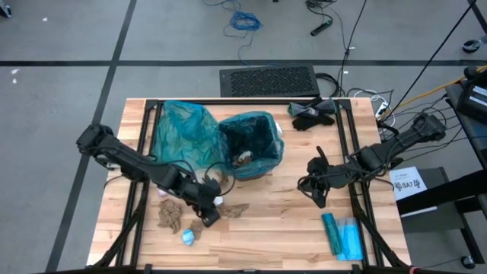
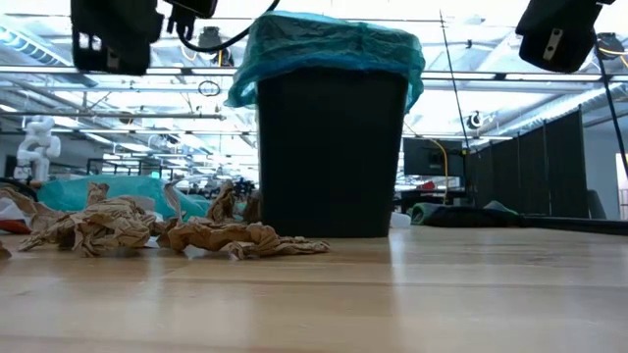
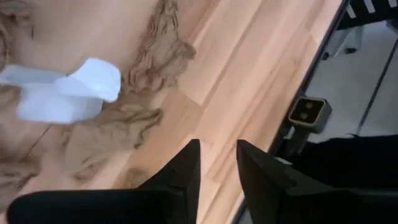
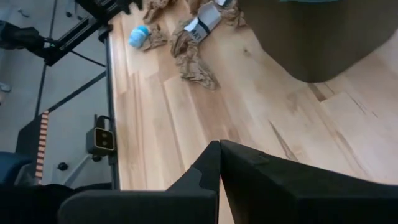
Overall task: Place trash/remove bag and relplace
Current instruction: Put the brown napkin into the trash bin
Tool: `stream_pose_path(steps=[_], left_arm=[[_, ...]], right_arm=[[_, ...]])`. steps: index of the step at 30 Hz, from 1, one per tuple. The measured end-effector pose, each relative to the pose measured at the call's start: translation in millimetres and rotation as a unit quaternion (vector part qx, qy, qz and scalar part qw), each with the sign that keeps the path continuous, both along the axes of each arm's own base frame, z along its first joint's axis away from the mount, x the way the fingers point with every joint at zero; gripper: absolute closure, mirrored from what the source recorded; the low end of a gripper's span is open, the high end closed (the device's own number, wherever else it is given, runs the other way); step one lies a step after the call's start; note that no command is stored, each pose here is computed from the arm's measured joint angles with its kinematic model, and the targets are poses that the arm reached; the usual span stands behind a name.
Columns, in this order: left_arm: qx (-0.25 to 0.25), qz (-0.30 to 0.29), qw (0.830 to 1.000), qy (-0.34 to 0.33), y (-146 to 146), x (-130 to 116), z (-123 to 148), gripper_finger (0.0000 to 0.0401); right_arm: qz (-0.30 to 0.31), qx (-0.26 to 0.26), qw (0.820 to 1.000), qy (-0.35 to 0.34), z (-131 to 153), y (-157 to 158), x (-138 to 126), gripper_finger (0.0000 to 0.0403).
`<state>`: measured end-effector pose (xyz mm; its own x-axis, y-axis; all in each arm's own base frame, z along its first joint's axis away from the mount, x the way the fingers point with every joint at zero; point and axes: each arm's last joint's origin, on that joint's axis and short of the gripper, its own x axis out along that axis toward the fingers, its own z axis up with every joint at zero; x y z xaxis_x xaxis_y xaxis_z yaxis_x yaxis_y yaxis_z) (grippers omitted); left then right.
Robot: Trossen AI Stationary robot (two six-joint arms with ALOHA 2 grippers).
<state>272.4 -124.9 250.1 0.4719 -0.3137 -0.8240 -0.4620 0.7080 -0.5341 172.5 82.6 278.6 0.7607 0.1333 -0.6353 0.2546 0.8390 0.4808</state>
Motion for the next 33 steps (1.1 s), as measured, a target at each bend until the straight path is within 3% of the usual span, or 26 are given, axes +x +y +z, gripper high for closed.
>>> stream_pose_path(steps=[9,17,23,33], left_arm=[[0.041,0.031,0.998,0.044,-7,13,-32,0.0288],[0.068,0.014,0.992,0.103,-15,16,-62,0.0288],[0.097,0.011,0.985,0.142,-13,9,-70,0.0288],[0.125,0.006,0.984,0.127,-11,10,-76,0.0288]], right_arm=[[0.006,0.003,1.0,-0.005,1,3,0,0.0403],[0.006,0.003,1.0,-0.005,1,2,0,0.0403],[0.006,0.003,1.0,-0.005,1,2,0,0.0403],[0.006,0.002,1.0,-0.005,1,2,0,0.0403]])
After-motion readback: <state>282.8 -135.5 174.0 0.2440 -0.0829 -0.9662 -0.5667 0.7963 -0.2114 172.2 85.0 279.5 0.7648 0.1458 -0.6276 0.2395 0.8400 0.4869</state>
